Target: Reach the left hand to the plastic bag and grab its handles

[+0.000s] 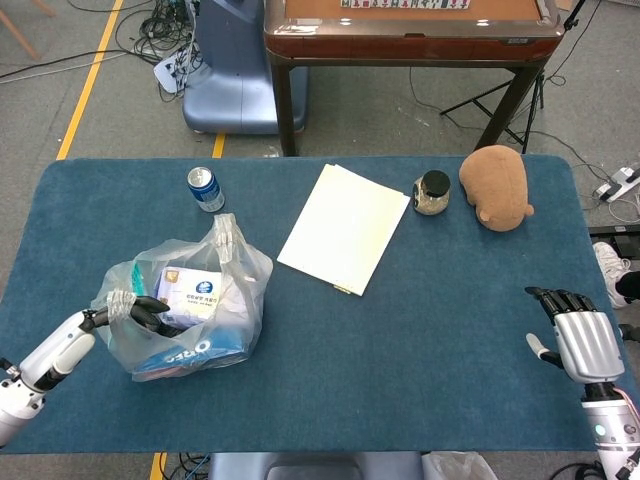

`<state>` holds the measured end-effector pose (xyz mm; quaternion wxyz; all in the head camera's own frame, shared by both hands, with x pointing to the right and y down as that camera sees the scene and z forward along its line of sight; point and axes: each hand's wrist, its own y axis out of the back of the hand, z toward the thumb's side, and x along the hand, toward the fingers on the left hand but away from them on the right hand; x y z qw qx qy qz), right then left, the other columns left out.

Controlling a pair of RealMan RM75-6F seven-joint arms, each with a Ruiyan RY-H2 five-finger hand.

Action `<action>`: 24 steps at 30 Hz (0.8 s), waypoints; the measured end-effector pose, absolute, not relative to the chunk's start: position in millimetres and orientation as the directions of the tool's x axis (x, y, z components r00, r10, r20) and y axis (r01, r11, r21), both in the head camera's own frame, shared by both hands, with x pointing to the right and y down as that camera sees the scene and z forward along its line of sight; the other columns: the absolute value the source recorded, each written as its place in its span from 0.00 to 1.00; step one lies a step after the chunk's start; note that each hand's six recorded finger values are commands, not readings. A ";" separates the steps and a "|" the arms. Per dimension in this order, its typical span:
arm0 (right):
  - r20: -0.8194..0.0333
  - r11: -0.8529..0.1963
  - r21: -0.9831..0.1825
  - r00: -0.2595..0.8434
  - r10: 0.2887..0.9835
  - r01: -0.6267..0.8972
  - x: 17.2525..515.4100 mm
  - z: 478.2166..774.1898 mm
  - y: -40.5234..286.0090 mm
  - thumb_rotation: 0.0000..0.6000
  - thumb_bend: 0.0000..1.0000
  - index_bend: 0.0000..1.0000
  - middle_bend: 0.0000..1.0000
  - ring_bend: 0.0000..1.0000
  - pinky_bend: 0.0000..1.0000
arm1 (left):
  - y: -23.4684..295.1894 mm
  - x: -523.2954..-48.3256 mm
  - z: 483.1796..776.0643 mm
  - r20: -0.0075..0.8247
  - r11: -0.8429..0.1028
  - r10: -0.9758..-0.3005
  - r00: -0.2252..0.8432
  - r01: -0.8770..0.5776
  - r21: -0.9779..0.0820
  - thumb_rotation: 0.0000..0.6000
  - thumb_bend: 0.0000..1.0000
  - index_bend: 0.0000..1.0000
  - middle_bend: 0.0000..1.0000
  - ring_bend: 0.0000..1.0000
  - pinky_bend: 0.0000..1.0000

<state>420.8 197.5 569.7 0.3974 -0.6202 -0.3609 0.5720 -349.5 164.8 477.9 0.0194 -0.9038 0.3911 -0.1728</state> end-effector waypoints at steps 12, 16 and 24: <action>-0.426 -0.427 -0.904 0.079 0.901 -0.004 422.8 570.9 199.2 1.00 0.23 0.24 0.32 0.26 0.31 | 143.8 -325.5 496.8 0.336 -0.711 -0.687 0.645 -0.693 -0.123 0.01 0.26 0.24 0.23 0.19 0.34; -0.428 -0.429 -0.903 0.076 0.901 -0.005 424.1 571.2 199.5 1.00 0.23 0.24 0.32 0.26 0.31 | 138.1 -318.4 501.1 0.341 -0.719 -0.675 0.654 -0.688 -0.103 0.01 0.26 0.20 0.20 0.16 0.30; -0.430 -0.431 -0.902 0.073 0.900 -0.005 425.9 571.9 199.8 1.00 0.23 0.24 0.32 0.26 0.31 | 125.0 -313.1 512.6 0.379 -0.719 -0.669 0.640 -0.685 -0.112 0.00 0.26 0.19 0.18 0.13 0.26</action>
